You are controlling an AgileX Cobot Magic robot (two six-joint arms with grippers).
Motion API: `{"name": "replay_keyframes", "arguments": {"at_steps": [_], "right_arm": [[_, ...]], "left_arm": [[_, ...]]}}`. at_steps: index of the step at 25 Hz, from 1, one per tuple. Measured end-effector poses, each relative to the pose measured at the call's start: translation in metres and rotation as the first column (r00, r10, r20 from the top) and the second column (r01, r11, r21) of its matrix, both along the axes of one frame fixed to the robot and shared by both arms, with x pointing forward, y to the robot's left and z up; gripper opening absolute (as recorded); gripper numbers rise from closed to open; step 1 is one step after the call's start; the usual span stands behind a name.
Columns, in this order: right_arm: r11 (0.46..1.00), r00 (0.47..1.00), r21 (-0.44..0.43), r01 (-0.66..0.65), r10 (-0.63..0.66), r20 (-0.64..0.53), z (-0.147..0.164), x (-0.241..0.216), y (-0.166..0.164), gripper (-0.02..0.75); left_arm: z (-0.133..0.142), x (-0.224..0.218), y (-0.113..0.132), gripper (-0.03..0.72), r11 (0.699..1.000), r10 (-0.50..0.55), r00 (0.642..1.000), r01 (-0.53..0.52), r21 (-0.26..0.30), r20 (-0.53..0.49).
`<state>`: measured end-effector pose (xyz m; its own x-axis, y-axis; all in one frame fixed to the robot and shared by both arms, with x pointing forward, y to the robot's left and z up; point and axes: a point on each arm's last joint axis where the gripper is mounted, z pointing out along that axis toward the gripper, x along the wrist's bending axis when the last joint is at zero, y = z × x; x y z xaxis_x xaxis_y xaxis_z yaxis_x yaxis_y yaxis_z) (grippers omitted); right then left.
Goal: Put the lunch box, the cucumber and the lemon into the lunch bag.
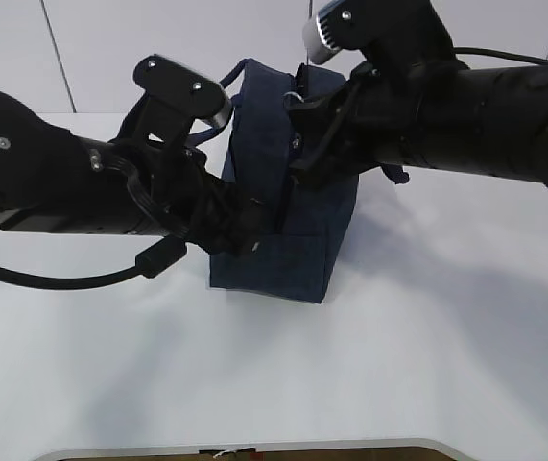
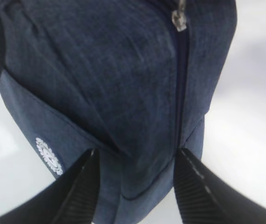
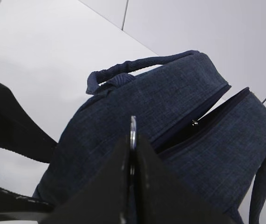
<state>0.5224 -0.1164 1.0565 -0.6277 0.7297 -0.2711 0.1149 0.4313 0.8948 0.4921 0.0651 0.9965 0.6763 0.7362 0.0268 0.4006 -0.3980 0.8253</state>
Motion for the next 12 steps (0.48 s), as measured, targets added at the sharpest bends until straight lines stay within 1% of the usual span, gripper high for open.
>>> {"name": "replay_keyframes", "arguments": {"at_steps": [5, 9, 12], "right_arm": [[1.0, 1.0, 0.005, 0.0, 0.0, 0.002, 0.0003, 0.0, 0.0002, 0.005], [1.0, 1.0, 0.006, 0.001, -0.001, 0.0, 0.0003, 0.0, 0.0002, 0.005], [1.0, 1.0, 0.008, 0.001, -0.001, -0.001, 0.0003, 0.0, 0.0002, 0.005]], "left_arm": [[0.0012, 0.0016, 0.0006, 0.369, 1.0, 0.013, 1.0, -0.013, -0.004, 0.018], [-0.0049, 0.003, -0.0006, 0.365, 1.0, 0.016, 1.0, -0.016, 0.007, 0.007], [-0.0082, 0.0037, -0.0011, 0.328, 1.0, 0.016, 1.0, -0.016, 0.014, 0.0]]}}
